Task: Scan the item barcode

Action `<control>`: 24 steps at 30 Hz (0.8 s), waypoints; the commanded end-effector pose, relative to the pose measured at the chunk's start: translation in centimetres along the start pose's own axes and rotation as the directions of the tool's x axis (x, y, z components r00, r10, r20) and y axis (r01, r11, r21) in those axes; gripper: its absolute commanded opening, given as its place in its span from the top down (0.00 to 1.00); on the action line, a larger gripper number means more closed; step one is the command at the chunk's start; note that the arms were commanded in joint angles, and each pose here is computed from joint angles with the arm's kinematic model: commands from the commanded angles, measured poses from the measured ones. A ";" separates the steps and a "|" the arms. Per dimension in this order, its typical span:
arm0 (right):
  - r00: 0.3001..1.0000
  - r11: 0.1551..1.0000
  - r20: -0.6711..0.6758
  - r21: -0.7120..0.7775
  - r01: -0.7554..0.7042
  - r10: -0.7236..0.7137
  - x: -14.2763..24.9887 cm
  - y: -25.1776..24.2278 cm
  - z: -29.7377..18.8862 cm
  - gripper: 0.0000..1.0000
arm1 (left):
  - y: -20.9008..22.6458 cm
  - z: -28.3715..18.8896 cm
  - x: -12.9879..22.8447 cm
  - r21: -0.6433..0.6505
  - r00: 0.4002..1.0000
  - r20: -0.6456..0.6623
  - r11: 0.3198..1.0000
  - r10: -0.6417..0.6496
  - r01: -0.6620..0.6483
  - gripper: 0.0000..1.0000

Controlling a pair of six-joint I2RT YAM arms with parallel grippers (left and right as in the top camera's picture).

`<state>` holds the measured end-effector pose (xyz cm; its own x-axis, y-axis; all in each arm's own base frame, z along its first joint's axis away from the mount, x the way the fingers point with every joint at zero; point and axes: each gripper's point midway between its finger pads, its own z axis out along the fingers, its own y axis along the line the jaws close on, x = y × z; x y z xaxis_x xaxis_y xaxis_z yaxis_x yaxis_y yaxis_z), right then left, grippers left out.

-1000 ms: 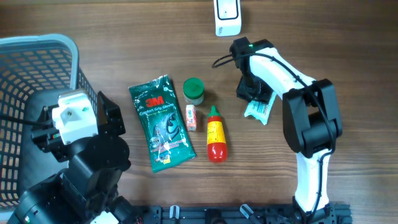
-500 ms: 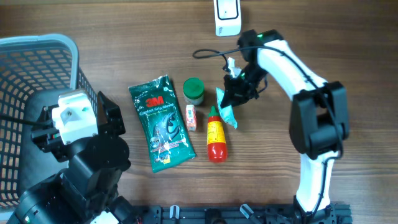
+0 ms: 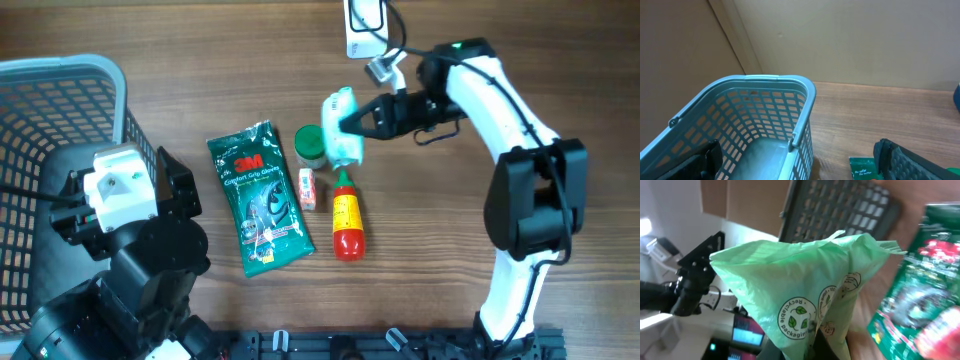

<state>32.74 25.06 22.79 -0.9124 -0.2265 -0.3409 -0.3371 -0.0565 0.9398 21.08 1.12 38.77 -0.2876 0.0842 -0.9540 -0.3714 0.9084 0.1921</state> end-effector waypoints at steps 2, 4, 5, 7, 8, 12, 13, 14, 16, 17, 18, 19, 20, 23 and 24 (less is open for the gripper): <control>0.989 0.985 -0.018 -0.091 0.148 -0.150 0.6 2.4 3.3 0.95 | 0.0 0.0 -0.1 0.003 1.000 0.002 1.000 0.000 0.000 0.00; 0.970 0.966 -0.038 -0.111 0.233 -0.238 1.3 2.8 4.5 0.95 | 0.0 0.0 -0.1 0.003 1.000 0.002 1.000 0.000 0.000 0.00; 0.965 0.961 -0.056 -0.120 0.249 -0.257 1.8 3.1 5.2 0.95 | 0.0 0.0 -0.1 0.003 1.000 0.002 1.000 0.000 0.000 0.00; 0.955 0.956 -0.098 -0.117 0.267 -0.279 2.7 3.5 5.8 0.95 | 0.0 0.0 -0.1 0.003 1.000 0.002 1.000 0.000 0.000 0.00; 0.945 0.952 -0.135 -0.107 0.286 -0.299 3.3 3.8 6.1 0.95 | 0.0 0.0 -0.1 0.003 1.000 0.002 1.000 0.000 0.000 0.00; 0.926 0.959 -0.256 -0.018 0.283 -0.278 5.6 5.3 5.7 0.95 | 0.0 0.0 -0.1 0.003 1.000 0.002 1.000 0.000 0.000 0.00; 0.918 0.955 -0.277 0.001 0.295 -0.284 6.4 6.1 5.4 0.96 | 0.0 0.0 -0.1 0.003 1.000 0.002 1.000 0.000 0.000 0.00; 0.912 0.952 -0.295 0.018 0.304 -0.286 7.1 6.5 5.2 0.95 | 0.0 0.0 -0.1 0.003 1.000 0.002 1.000 0.000 0.000 0.00; 0.900 0.945 -0.327 0.057 0.323 -0.288 8.9 7.6 4.4 0.95 | 0.0 0.0 -0.1 0.003 1.000 0.002 1.000 0.000 0.000 0.00; 0.901 0.942 -0.321 0.064 0.329 -0.293 10.0 8.4 3.9 0.95 | 0.0 0.0 -0.1 0.003 1.000 0.002 1.000 0.000 0.000 0.00; 0.903 0.942 -0.315 0.069 0.327 -0.290 10.6 8.8 3.6 0.95 | 0.0 0.0 -0.1 0.003 1.000 0.002 1.000 0.000 0.000 0.00; 0.914 0.949 -0.301 0.076 0.306 -0.270 11.6 9.2 3.2 0.96 | 0.0 0.0 -0.1 0.003 1.000 0.002 1.000 0.000 0.000 0.00; 0.923 0.953 -0.290 0.090 0.288 -0.251 12.5 9.6 2.7 0.95 | 0.0 0.0 -0.1 0.003 1.000 0.002 1.000 0.000 0.000 0.00; 0.921 0.942 -0.266 0.103 0.321 -0.285 14.0 10.7 1.8 0.95 | 0.0 0.0 -0.1 0.003 1.000 0.002 1.000 0.000 0.000 0.00; 0.915 0.934 -0.263 0.103 0.343 -0.307 14.1 11.3 1.7 0.95 | 0.0 0.0 -0.1 0.003 1.000 0.002 1.000 0.000 0.000 0.00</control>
<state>16.46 23.37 27.09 -0.6949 -0.4759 -0.5391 -0.6085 -0.0104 0.7935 21.08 1.12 38.77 -0.2876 0.0842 -0.9540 -0.3714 0.9084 0.1921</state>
